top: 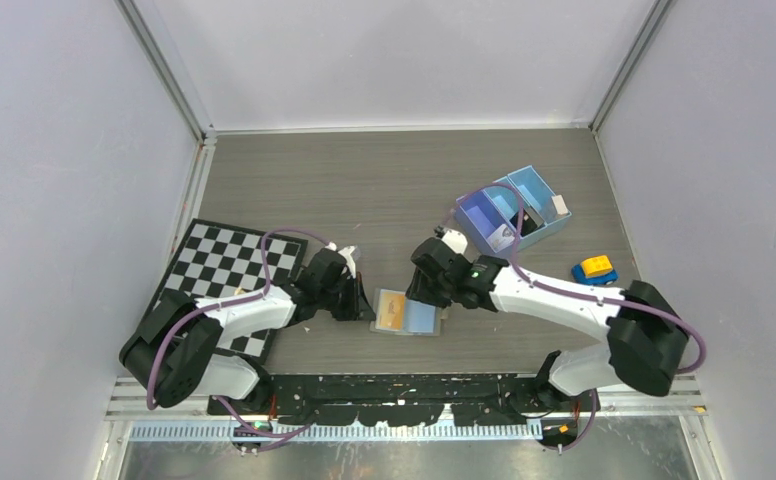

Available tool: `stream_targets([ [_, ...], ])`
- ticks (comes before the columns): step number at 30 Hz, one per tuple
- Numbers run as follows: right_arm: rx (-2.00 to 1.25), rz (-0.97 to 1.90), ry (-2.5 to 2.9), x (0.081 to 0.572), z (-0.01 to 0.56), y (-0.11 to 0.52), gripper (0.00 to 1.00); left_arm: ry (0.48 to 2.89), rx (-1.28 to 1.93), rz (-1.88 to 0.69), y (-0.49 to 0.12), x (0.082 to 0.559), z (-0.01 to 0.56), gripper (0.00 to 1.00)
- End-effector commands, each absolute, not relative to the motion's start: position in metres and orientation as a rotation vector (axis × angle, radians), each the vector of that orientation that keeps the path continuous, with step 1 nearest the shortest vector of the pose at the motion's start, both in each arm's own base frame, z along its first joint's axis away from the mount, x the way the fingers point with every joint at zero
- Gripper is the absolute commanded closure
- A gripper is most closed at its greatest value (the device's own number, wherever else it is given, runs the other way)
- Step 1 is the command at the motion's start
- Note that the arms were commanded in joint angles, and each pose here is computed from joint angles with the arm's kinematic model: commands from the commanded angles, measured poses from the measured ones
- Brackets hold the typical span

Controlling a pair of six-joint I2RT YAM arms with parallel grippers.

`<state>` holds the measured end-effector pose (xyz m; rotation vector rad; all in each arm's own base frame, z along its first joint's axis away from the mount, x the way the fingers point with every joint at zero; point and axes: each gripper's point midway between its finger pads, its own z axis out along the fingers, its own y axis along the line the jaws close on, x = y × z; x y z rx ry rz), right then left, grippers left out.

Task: Put the credit cards into the card holder
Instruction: Insert the credit card into the card holder, then turn over the card slot in the card holder.

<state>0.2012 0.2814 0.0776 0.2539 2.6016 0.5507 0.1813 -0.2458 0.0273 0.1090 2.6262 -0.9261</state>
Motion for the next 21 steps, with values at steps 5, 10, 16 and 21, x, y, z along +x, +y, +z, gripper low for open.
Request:
stream_targets([
  [5,0.397,0.476,2.603,0.181,0.077,0.236,0.60,2.609,0.096,-0.922,-0.246,0.184,0.030,1.00],
  [10,0.417,0.481,2.617,0.177,0.073,0.235,0.62,2.614,0.097,-0.929,-0.247,0.183,0.030,1.00],
  [16,0.421,0.528,2.620,0.177,0.069,0.243,0.64,2.615,0.097,-0.932,-0.248,0.183,0.030,1.00],
  [21,0.423,0.534,2.624,0.179,0.065,0.247,0.67,2.616,0.097,-0.934,-0.248,0.183,0.030,1.00],
])
